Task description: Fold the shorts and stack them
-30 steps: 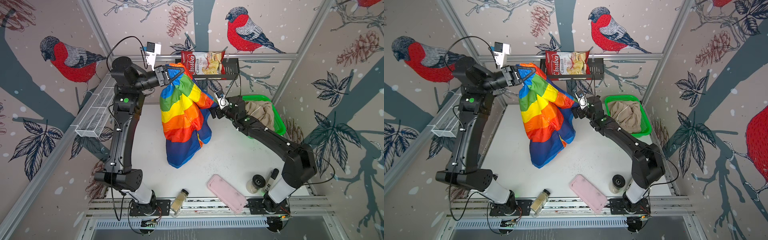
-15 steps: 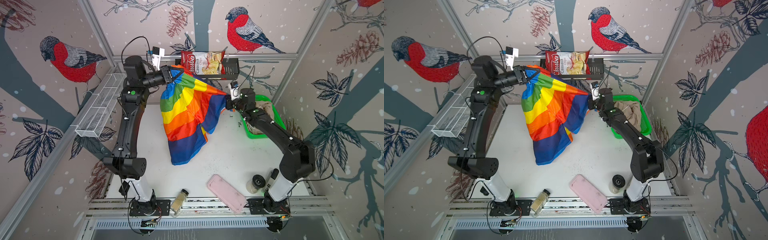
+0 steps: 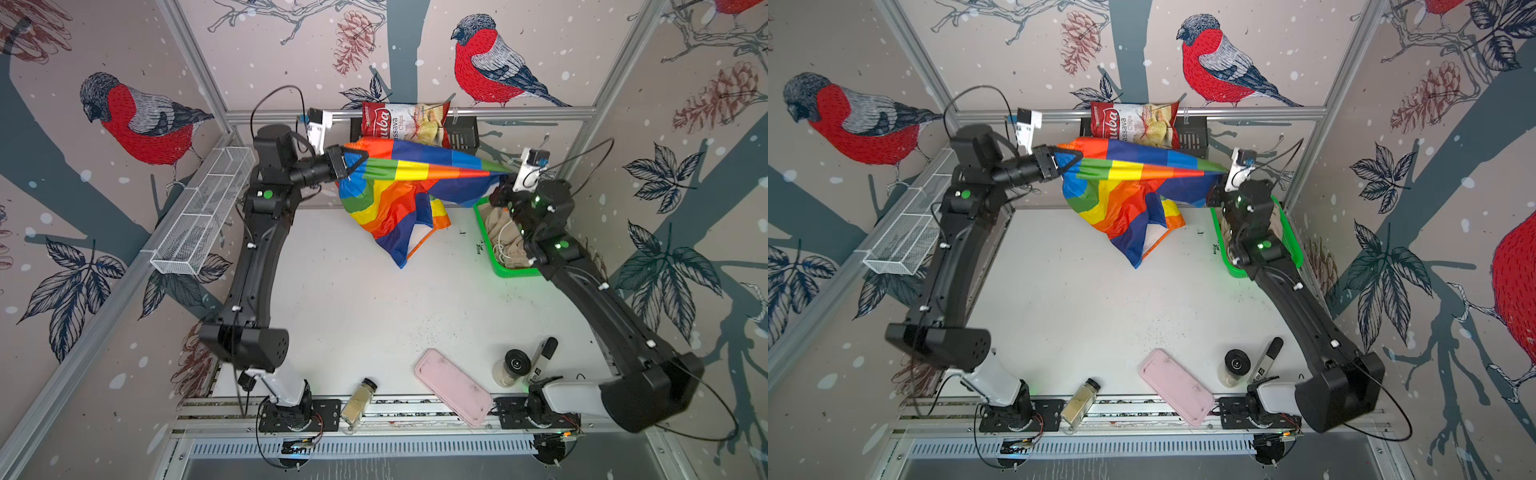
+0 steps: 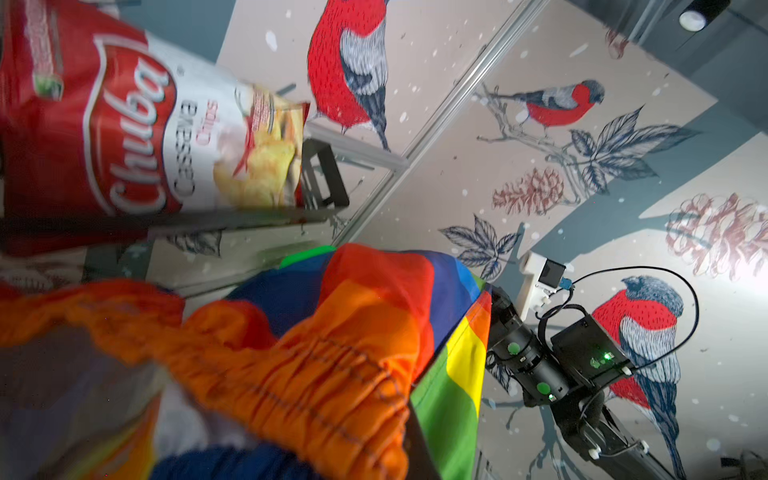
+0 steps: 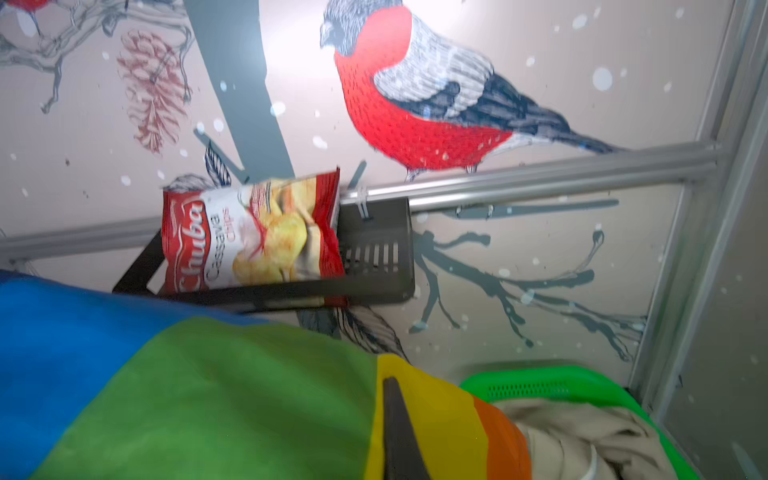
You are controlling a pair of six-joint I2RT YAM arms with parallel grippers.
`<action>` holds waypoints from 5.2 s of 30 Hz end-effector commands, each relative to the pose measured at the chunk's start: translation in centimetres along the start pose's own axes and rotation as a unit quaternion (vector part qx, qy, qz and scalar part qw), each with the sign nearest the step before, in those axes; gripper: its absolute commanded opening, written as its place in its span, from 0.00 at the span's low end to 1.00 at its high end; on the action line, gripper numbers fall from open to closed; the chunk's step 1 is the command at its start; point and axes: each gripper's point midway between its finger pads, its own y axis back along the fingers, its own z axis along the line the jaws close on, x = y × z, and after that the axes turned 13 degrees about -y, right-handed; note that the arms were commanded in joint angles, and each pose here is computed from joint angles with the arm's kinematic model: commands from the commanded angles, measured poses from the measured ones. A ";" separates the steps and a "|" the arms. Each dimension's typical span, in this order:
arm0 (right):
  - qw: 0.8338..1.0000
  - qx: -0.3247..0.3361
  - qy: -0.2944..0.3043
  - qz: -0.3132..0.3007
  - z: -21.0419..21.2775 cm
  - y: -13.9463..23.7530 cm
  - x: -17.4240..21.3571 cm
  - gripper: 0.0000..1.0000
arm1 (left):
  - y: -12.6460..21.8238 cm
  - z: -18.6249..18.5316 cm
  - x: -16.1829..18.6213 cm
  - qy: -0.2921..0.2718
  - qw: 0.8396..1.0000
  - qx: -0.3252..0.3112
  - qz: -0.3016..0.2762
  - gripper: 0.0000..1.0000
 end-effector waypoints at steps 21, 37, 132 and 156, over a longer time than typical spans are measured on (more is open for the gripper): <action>0.929 0.159 -0.100 0.318 -8.8 13.1 30.7 0.75 | 9.1 14.3 38.4 0.288 0.849 -0.351 0.269 0.41; 0.986 0.099 -0.092 0.094 -4.9 12.0 9.9 0.97 | 11.0 14.6 24.8 0.185 0.865 -0.444 0.144 0.80; 0.997 0.022 -0.080 0.007 -0.3 2.0 6.7 0.15 | 3.1 1.0 -2.8 -0.038 0.991 -0.082 -0.102 0.00; 0.872 -0.311 -0.123 0.357 15.5 4.0 24.1 0.99 | 1.4 -4.2 2.8 -0.087 0.994 0.070 -0.017 0.00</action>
